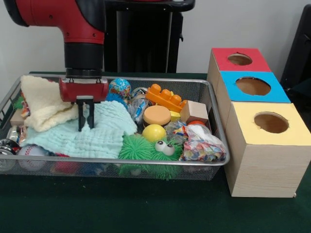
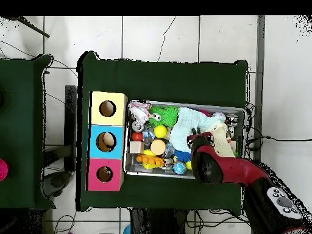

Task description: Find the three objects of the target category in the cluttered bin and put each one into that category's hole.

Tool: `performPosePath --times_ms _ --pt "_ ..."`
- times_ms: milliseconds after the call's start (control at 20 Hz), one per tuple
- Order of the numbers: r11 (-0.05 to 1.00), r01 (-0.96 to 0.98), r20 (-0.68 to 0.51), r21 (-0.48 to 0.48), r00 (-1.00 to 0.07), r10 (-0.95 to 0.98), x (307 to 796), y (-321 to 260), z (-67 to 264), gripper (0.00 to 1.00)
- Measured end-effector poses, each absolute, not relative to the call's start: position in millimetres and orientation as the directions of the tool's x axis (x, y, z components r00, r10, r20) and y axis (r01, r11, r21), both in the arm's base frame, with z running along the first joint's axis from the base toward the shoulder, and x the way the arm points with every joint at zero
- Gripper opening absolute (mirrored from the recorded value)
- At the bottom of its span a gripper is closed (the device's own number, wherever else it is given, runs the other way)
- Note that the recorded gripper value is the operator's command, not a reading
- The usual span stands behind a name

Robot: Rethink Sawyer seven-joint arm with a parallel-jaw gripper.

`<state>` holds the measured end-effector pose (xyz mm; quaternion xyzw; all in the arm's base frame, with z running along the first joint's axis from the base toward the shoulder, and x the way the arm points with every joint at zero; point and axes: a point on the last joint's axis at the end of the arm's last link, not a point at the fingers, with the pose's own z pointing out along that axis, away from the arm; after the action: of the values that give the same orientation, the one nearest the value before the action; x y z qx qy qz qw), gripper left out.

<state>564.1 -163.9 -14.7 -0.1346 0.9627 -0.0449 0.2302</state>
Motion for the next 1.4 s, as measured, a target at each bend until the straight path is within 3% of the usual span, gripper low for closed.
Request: performPosePath --times_ms 700,1400 --pt "0.993 -0.082 -0.372 -0.085 -0.922 -0.108 525 -271 55 0.0" --pt "0.983 -0.106 -0.387 -0.15 -0.909 -0.157 506 -293 83 0.0"
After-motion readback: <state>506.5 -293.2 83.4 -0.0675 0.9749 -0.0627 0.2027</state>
